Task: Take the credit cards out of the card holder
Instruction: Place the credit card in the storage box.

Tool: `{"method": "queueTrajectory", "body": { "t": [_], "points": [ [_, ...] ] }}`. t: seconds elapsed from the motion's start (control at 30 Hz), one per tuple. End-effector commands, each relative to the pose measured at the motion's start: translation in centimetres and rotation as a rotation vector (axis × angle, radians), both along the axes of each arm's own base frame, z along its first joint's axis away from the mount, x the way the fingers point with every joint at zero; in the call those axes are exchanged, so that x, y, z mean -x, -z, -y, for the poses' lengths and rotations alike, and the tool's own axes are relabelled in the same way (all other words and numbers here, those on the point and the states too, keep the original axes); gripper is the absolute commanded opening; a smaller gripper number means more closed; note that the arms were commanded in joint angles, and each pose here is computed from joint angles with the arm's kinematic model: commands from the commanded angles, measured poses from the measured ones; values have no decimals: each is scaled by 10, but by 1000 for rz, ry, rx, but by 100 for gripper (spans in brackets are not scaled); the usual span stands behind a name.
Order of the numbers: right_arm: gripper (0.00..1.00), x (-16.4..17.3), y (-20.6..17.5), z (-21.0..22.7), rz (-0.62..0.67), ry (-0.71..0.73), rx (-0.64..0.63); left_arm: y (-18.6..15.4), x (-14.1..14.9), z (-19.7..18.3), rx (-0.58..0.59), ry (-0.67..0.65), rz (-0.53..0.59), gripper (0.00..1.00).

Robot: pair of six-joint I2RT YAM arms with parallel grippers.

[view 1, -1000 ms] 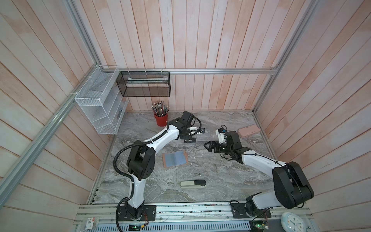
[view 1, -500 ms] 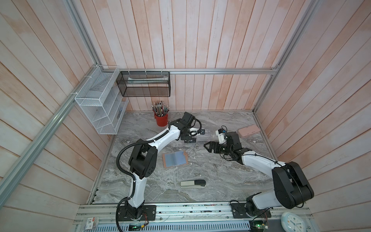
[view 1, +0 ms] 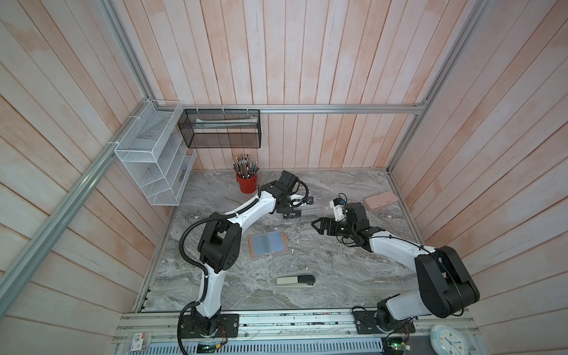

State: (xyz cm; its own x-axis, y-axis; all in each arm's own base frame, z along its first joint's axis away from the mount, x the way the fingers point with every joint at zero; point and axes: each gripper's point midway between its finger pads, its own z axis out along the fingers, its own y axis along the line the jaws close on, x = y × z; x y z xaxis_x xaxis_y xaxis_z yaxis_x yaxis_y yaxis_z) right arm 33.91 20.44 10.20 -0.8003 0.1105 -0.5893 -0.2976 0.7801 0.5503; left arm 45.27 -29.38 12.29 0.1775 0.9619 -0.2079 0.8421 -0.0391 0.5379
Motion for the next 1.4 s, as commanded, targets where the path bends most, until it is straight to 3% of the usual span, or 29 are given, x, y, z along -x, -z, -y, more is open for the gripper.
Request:
{"method": "queueTrajectory", "body": {
  "t": [0.0,0.37,1.37],
  "points": [
    [98,-2,-4,-1,7,0,-23,-18,-8,0,14,-9,42,0],
    [98,1,0,0,5,0,-26,-27,-18,6,14,-8,72,0],
    [98,4,1,0,11,-1,-35,-4,-11,-1,-34,-4,44,0]
  ]
}}
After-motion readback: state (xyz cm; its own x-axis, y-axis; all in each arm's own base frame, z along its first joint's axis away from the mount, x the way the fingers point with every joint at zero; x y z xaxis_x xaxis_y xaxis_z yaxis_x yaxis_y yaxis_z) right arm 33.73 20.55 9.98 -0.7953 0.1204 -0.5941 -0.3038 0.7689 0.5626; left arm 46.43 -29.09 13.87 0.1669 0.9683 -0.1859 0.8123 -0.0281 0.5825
